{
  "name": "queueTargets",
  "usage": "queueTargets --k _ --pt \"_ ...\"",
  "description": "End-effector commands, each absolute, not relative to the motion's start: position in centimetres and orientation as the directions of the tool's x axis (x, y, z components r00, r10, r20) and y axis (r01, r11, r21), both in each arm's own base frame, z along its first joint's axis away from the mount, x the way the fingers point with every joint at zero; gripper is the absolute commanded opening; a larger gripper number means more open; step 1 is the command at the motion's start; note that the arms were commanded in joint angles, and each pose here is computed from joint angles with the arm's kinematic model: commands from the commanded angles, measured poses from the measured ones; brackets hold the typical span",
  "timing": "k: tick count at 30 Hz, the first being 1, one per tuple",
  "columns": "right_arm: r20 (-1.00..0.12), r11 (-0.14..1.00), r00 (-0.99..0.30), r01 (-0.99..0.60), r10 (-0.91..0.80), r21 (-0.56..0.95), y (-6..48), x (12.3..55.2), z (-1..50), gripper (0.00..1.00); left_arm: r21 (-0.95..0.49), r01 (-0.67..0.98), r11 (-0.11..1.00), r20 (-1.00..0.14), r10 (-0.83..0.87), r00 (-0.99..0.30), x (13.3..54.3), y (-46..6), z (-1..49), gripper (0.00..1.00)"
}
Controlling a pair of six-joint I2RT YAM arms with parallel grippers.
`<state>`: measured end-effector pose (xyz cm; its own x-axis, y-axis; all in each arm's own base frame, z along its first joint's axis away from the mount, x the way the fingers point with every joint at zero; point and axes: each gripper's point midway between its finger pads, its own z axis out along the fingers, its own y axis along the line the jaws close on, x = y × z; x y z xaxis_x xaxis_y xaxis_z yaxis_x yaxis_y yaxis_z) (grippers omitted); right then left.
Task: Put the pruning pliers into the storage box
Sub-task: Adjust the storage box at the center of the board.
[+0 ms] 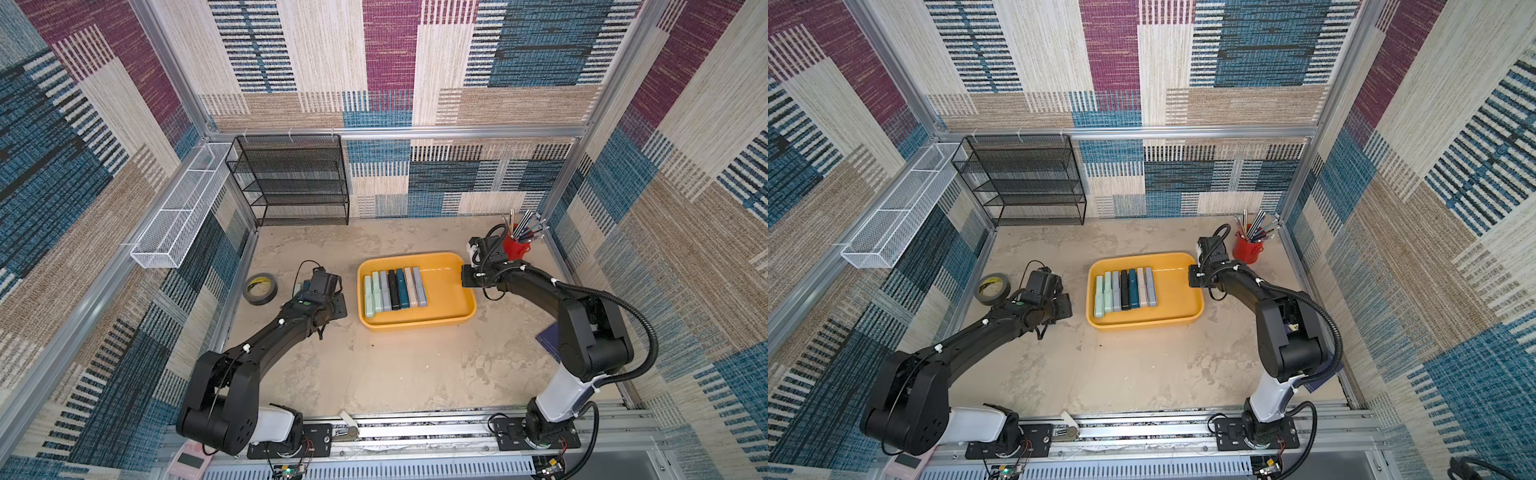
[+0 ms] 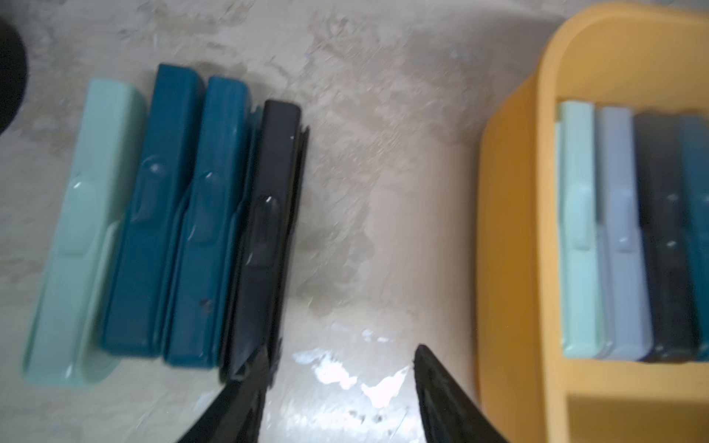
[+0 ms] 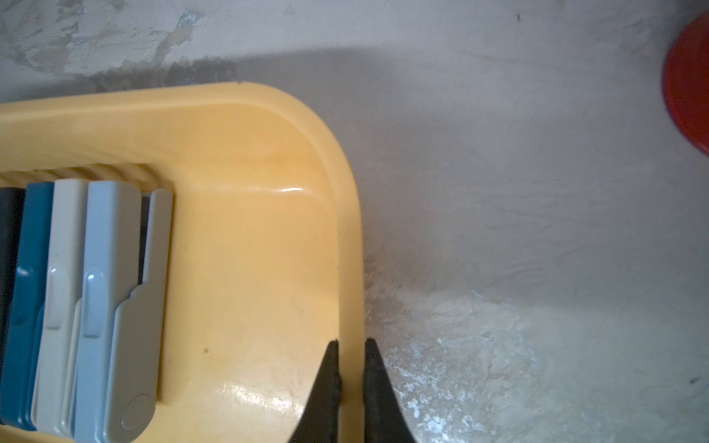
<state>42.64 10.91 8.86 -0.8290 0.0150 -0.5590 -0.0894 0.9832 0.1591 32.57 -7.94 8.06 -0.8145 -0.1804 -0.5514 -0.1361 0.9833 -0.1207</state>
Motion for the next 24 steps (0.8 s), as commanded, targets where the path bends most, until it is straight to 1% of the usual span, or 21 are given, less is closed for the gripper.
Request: queueTargets --k 1,7,17,24 --pt "-0.594 0.983 -0.805 -0.094 0.019 0.159 11.0 43.5 9.6 0.08 -0.054 -0.200 0.978 -0.510 -0.199 -0.837 30.1 -5.9 6.9 0.63" --pt "-0.587 0.980 -0.809 -0.100 0.022 0.175 11.3 43.3 9.3 0.07 -0.064 -0.245 0.967 -0.482 -0.245 -0.841 29.1 -5.0 5.4 0.66" --pt "-0.583 0.979 -0.812 -0.098 0.024 0.177 11.3 43.2 9.1 0.07 -0.044 -0.257 0.965 -0.454 -0.249 -0.855 30.2 -4.5 4.2 0.68" --pt "-0.579 0.980 -0.815 -0.095 0.025 0.176 11.3 43.4 8.8 0.07 -0.056 -0.217 0.975 -0.434 -0.219 -0.874 31.7 -5.4 3.8 0.67"
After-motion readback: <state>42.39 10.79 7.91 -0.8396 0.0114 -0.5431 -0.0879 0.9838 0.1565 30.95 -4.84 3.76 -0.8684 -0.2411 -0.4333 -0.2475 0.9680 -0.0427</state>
